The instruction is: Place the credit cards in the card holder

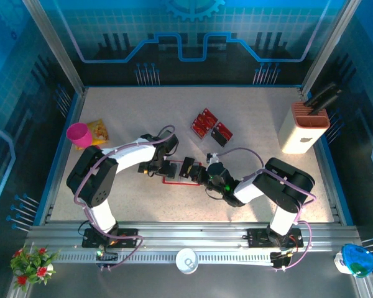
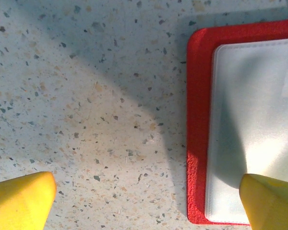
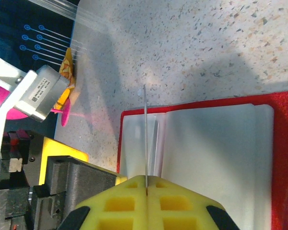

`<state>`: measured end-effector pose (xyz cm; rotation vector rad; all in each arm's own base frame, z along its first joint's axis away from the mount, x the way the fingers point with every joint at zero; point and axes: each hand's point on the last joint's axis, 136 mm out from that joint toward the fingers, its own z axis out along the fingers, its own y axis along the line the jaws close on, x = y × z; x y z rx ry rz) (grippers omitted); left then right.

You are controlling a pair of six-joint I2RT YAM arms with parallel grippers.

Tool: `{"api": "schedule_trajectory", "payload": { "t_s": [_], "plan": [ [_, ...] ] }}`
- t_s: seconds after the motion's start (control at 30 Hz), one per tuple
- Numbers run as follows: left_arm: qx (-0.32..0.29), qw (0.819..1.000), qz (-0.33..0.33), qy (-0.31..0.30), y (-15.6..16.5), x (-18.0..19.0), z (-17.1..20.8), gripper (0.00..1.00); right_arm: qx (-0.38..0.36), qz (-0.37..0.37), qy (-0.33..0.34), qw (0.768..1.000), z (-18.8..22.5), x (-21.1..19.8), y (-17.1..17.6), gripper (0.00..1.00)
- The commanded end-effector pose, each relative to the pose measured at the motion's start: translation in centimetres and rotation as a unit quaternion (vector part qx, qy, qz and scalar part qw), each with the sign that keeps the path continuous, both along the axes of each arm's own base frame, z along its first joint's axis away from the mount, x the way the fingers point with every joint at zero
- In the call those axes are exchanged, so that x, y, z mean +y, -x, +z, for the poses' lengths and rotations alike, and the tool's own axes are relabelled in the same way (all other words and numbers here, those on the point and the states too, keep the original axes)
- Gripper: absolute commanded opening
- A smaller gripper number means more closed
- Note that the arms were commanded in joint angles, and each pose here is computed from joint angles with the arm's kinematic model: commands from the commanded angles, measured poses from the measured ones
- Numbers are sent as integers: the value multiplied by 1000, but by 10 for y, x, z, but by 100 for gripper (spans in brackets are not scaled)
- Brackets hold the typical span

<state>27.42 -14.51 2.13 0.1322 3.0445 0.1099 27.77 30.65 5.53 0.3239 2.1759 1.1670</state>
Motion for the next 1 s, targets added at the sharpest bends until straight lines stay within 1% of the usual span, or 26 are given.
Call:
{"api": "schedule_trajectory", "payload": {
  "t_s": [0.0, 0.67, 0.97],
  "plan": [
    [23, 1000, 4, -20, 14, 8, -8, 99, -20, 5, -12, 1000, 10, 6, -2, 0],
    [23, 1000, 4, -18, 13, 8, -10, 99, 8, 21, -13, 1000, -14, 12, 3, 0],
    [22, 1000, 3, -16, 12, 6, -10, 99, 38, 41, 8, 998, -24, 11, 15, 0]
  ]
}}
